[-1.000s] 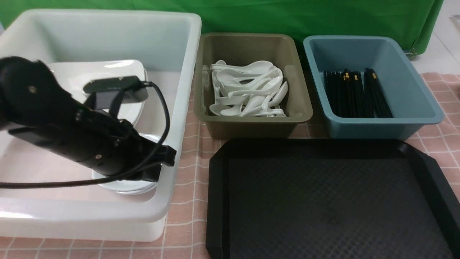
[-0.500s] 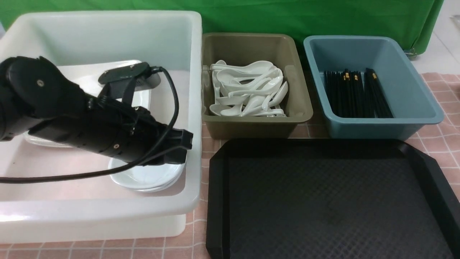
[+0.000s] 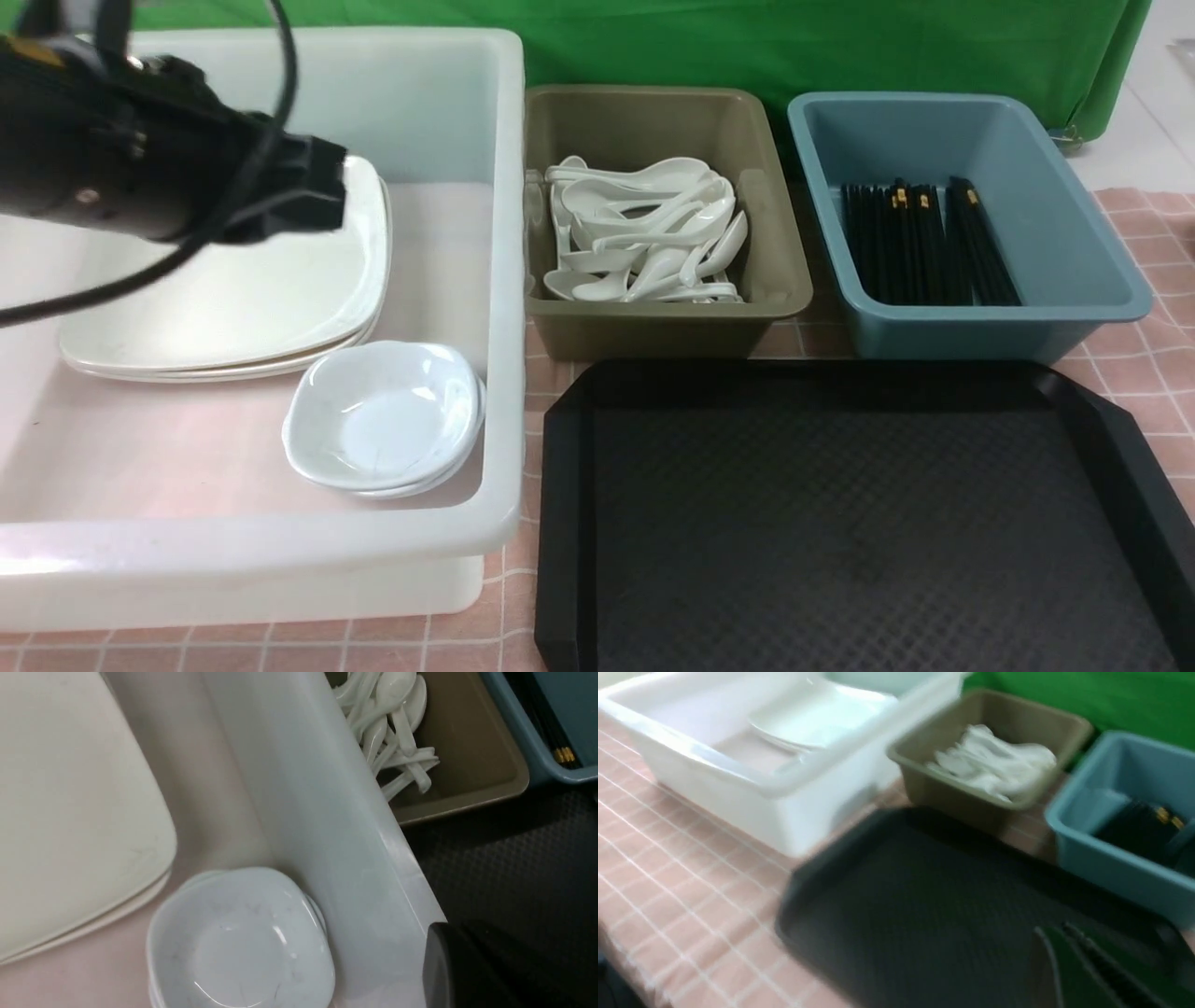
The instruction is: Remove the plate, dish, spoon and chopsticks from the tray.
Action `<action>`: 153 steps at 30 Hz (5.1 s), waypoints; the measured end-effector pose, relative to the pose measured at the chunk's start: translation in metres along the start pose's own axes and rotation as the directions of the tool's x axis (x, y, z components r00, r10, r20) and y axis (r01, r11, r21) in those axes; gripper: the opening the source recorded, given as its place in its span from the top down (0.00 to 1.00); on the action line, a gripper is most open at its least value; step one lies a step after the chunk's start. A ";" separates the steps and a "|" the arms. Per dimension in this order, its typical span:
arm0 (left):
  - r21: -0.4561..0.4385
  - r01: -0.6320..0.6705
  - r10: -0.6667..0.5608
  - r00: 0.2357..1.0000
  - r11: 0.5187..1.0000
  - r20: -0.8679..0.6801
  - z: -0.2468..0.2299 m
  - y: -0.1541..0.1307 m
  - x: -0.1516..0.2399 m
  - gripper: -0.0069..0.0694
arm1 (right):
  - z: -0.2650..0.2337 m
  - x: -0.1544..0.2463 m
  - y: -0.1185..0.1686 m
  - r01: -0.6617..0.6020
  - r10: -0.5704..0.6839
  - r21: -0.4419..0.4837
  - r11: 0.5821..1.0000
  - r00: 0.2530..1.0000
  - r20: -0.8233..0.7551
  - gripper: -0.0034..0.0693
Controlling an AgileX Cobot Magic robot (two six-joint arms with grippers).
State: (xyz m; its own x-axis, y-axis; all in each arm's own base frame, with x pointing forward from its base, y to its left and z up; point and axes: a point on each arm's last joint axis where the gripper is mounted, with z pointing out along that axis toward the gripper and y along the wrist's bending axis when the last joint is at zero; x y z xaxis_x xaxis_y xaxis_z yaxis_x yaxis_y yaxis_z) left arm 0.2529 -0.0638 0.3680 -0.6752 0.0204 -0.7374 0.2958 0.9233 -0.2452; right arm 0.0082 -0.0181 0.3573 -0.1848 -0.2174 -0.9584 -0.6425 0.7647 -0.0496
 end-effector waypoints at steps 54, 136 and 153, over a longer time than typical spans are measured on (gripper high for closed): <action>0.028 -0.002 0.005 0.994 1.000 -0.111 -0.016 -0.007 0.013 0.91 | 0.099 0.132 0.014 -0.307 0.284 0.199 0.931 0.949 0.135 0.80; 0.105 -0.005 -0.042 0.895 0.994 0.443 -0.128 -0.024 0.188 0.91 | 0.096 0.153 -0.004 -0.224 0.224 0.550 0.805 0.972 0.069 0.62; -0.128 -0.049 0.115 0.801 0.991 0.587 -0.102 0.004 0.199 0.91 | 0.096 0.153 -0.004 -0.227 0.226 0.550 0.804 0.972 0.070 0.62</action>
State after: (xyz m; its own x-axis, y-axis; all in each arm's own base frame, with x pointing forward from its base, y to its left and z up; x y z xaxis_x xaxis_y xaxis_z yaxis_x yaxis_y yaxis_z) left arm 0.0507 -0.0172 0.2849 -0.1099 -0.1026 -0.9886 0.2392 0.9627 -0.1265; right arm 0.0537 0.0039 0.1840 -0.2726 0.0044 -0.9621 -0.0660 0.9976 0.0232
